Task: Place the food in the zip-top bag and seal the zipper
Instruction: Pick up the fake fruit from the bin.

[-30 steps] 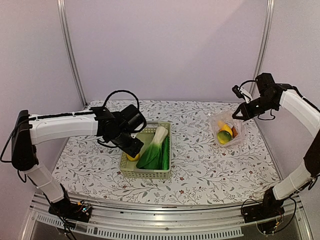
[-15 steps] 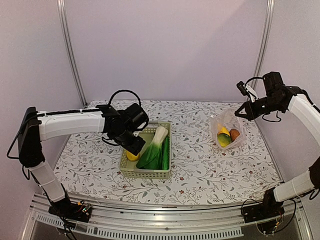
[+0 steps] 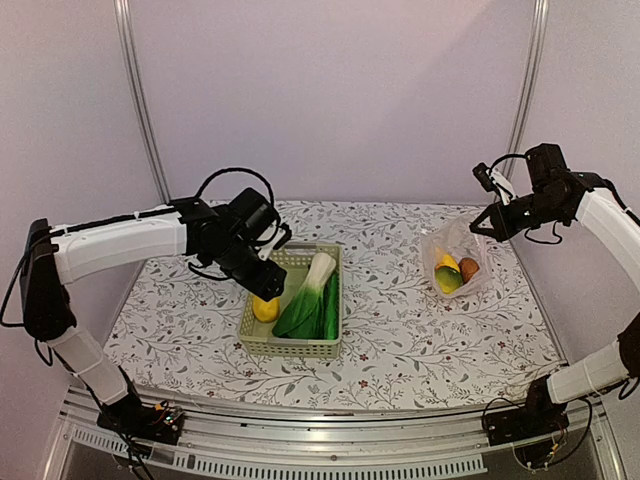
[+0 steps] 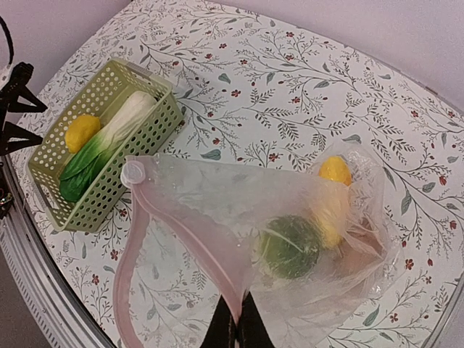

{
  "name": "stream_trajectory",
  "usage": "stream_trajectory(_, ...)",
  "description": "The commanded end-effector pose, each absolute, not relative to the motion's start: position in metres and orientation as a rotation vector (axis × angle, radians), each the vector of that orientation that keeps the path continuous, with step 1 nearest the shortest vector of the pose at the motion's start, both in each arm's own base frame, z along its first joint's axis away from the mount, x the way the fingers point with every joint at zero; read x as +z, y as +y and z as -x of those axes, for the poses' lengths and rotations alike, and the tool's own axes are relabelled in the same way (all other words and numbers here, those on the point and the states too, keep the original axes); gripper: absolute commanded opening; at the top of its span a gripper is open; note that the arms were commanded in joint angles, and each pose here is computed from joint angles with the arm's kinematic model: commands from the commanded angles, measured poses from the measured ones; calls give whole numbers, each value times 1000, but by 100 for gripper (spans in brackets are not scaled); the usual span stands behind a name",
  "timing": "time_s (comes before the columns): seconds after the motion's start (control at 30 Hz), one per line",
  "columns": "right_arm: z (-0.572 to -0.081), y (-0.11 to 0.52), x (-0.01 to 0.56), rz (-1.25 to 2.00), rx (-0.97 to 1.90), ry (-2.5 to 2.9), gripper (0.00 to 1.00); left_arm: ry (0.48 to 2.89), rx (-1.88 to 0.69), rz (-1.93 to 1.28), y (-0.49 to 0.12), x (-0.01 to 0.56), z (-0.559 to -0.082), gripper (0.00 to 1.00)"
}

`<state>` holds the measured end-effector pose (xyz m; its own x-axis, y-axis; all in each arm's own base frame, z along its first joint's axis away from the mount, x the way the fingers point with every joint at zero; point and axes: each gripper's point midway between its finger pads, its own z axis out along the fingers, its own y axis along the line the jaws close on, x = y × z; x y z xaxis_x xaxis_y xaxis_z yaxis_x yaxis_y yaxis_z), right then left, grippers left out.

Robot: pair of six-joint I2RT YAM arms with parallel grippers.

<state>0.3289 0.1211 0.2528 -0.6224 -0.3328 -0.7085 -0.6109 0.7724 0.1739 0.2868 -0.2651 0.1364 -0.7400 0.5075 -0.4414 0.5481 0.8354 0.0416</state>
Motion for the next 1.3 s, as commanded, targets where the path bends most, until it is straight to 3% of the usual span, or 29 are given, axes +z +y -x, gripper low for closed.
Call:
stream_trajectory(0.0, -330, 121, 252, 704, 532, 2287, 0, 2579, -185, -841, -266, 134, -289, 74)
stream_trajectory(0.33, -327, 119, 255, 701, 517, 2286, 0, 2680, -49, -920, -262, 103, -298, 71)
stream_trajectory(0.87, -328, 120, 252, 693, 534, 2299, 0, 2664, 187, -1055, -252, 82, -317, 77)
stream_trajectory(1.27, -328, 120, 246, 699, 530, 2303, 0, 2682, 236, -1097, -253, 72, -321, 70)
